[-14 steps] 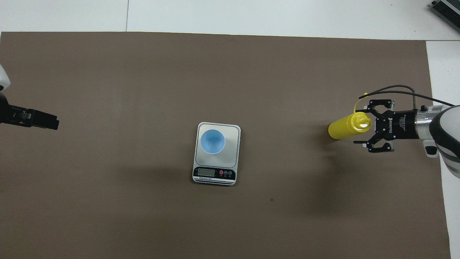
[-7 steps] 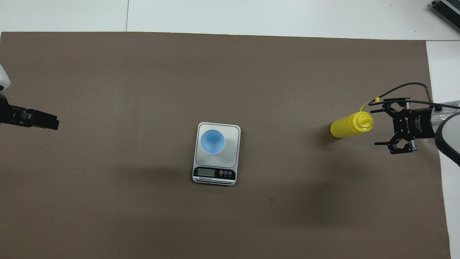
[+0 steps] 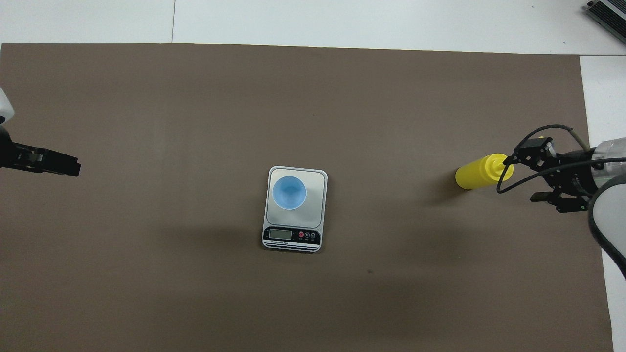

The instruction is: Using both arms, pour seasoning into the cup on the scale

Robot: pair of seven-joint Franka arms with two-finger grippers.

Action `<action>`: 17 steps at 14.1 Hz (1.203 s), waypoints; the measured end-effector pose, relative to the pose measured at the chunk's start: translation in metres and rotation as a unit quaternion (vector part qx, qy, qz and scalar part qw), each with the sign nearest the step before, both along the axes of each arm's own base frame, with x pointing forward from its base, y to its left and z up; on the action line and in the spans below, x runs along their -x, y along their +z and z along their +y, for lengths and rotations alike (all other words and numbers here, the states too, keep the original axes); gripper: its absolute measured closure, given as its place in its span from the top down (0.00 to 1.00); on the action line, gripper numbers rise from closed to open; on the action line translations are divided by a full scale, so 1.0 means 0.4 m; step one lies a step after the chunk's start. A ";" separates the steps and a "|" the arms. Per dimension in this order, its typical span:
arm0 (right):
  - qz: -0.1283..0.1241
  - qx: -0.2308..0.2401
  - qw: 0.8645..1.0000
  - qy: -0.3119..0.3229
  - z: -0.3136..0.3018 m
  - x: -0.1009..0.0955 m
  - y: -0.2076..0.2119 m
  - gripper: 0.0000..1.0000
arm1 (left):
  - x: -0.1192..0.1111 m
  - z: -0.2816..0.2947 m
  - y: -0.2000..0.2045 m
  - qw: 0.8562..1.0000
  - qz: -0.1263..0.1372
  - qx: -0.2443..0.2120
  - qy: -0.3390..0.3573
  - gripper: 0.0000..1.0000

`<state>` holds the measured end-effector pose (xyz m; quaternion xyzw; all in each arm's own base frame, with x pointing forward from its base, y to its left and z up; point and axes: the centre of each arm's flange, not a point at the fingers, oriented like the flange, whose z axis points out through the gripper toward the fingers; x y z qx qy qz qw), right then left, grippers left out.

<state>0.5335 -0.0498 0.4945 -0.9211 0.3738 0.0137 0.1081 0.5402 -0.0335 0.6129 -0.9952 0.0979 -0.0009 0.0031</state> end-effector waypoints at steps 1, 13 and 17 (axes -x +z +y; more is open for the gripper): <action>-0.009 0.017 0.999 0.042 0.005 -0.001 0.012 1.00 | 0.000 0.000 0.000 1.000 0.000 0.000 0.000 1.00; -0.012 0.147 0.961 0.235 0.203 -0.080 0.249 1.00 | 0.000 0.000 0.000 1.000 0.000 0.000 0.000 1.00; 0.021 0.141 0.960 0.242 0.212 -0.069 0.249 1.00 | 0.000 0.000 0.000 1.000 0.000 0.000 0.000 1.00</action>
